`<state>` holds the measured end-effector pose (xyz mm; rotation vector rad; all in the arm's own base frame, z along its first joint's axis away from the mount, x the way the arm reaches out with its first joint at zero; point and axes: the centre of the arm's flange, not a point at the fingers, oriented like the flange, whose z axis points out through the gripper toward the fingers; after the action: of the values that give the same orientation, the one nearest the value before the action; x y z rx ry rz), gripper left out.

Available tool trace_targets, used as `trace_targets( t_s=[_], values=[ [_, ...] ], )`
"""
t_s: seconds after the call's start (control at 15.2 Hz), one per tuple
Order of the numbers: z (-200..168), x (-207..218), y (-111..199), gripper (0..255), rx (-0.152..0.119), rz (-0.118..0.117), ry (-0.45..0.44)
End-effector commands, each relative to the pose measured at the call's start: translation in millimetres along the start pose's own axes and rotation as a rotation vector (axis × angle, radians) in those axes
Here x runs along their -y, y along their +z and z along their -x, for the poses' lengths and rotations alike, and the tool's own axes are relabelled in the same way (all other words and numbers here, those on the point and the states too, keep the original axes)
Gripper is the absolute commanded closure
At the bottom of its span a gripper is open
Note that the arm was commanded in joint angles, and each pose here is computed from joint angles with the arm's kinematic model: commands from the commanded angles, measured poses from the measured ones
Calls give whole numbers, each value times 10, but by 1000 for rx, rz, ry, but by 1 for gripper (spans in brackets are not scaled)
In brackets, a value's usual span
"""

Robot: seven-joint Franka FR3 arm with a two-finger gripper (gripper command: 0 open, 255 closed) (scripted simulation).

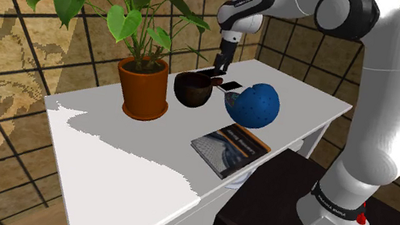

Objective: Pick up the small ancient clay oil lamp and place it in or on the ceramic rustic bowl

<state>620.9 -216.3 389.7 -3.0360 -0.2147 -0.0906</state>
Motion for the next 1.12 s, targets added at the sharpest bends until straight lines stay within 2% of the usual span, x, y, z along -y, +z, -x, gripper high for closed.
trace_targets(
  t_s=[0.0, 0.46, 0.92, 0.99, 1.06],
  values=[
    [-60, -69, 113, 0, -1, -2, 0],
    [-60, -68, 460, 0, -1, -2, 0],
    [-60, -68, 459, 0, -1, -2, 0],
    [-60, -68, 459, 255, -1, -2, 0],
    [-60, -68, 459, 255, -1, -2, 0]
  ],
)
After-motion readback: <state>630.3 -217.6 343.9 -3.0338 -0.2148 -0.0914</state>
